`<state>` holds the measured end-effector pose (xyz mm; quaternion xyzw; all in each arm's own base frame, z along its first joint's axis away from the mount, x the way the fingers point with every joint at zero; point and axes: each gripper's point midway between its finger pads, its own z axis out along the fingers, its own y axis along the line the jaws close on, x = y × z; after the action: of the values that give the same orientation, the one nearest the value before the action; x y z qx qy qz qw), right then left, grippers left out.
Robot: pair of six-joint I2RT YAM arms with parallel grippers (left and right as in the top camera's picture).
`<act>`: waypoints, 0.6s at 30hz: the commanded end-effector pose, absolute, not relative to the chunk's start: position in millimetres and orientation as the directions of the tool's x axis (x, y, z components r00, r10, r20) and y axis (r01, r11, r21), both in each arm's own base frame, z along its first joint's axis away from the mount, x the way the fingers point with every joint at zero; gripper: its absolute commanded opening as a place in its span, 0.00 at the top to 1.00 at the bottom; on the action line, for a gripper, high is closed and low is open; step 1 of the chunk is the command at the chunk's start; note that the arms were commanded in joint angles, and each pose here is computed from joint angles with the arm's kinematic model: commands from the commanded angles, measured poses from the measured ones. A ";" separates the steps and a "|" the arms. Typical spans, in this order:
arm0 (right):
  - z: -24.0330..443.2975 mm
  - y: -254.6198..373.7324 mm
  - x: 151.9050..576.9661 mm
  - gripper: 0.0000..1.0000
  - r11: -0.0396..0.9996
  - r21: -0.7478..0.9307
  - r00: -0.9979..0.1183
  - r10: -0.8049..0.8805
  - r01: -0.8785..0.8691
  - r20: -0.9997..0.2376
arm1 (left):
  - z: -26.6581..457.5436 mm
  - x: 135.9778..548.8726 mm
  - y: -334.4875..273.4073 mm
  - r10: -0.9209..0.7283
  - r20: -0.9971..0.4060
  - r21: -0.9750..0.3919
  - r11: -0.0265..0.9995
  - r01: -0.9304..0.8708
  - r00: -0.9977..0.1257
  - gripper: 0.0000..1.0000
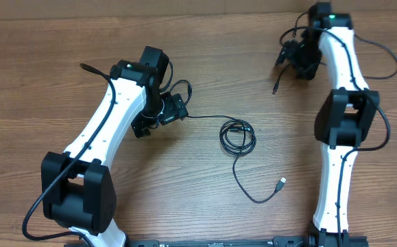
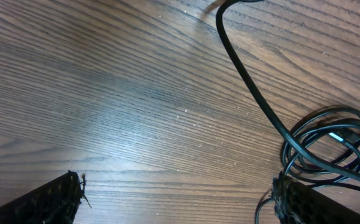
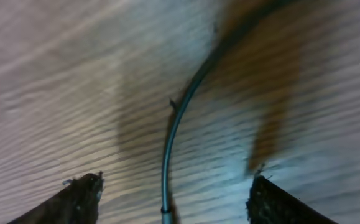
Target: Untangle cables
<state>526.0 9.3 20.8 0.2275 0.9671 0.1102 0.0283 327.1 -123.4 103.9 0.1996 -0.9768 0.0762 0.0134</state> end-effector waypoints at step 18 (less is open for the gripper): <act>-28.9 26.3 496.3 0.78 0.923 0.005 -0.923 0.385 0.385 0.020 | 106.8 325.9 -126.0 -0.362 0.051 -0.155 0.918 -0.365 -0.931 0.00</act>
<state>513.6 28.1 2.5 0.1925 0.9807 0.0145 0.0305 327.1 -123.3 103.9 0.1996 -0.9768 0.0760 0.0133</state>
